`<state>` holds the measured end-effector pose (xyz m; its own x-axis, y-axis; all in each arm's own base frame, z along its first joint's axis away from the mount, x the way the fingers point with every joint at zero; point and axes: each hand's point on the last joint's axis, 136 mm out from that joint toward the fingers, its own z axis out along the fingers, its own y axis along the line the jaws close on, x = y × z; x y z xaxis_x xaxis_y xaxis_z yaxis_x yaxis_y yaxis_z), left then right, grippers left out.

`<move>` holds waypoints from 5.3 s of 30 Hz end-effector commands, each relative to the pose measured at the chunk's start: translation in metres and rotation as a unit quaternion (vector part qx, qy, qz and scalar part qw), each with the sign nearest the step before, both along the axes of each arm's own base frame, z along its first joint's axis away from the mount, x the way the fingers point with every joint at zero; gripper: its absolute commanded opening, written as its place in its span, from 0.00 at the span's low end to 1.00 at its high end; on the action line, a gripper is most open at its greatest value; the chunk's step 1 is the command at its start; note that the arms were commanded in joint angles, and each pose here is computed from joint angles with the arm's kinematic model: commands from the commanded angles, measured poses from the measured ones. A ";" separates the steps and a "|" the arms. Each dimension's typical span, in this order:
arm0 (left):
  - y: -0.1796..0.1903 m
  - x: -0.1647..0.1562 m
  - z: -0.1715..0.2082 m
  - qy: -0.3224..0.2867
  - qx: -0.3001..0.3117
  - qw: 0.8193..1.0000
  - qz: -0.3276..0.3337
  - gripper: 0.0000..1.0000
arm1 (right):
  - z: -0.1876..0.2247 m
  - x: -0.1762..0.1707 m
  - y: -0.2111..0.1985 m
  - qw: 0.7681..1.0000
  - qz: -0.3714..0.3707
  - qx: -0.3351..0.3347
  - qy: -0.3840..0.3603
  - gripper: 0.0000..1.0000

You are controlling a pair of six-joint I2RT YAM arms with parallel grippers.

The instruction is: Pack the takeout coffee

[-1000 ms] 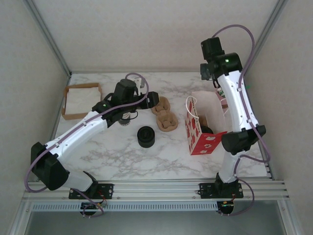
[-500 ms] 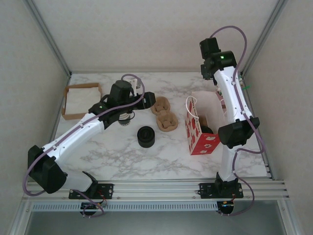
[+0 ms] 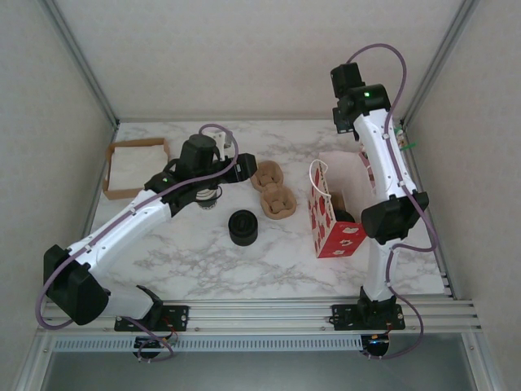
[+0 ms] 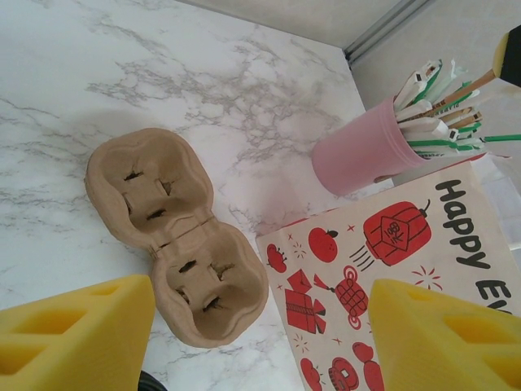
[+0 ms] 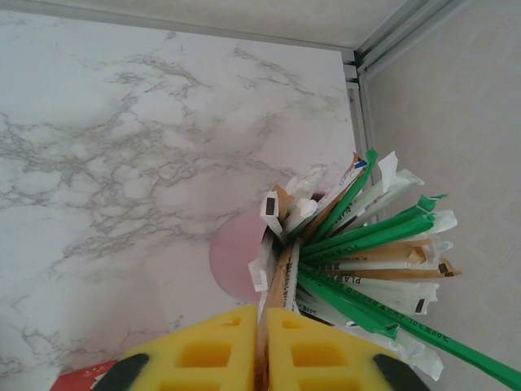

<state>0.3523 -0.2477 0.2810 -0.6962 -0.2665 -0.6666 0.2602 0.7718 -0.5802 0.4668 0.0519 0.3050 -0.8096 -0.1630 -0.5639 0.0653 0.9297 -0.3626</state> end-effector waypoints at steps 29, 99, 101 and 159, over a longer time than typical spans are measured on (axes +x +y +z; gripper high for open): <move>-0.037 -0.021 0.080 -0.089 -0.105 0.988 -0.071 1.00 | 0.157 -0.092 -0.023 0.978 -0.003 0.031 -0.204 0.00; -0.081 -0.024 0.074 -0.086 -0.023 0.994 -0.067 1.00 | 0.003 -0.180 0.048 0.942 0.076 0.323 -0.050 0.00; -0.080 -0.019 0.071 -0.085 -0.015 0.995 -0.058 1.00 | -0.003 -0.177 0.048 0.942 0.074 0.324 -0.049 0.00; 0.028 0.028 0.062 -0.038 0.096 0.991 0.084 0.96 | 0.039 -0.184 0.053 0.927 0.116 0.348 -0.077 0.88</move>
<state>0.3805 -0.2412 0.3289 -0.6161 -0.2452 -0.7485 0.1829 0.8798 -0.4388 0.2941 0.1068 0.3220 -0.7288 0.1137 -0.6753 -0.1423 0.9395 0.3117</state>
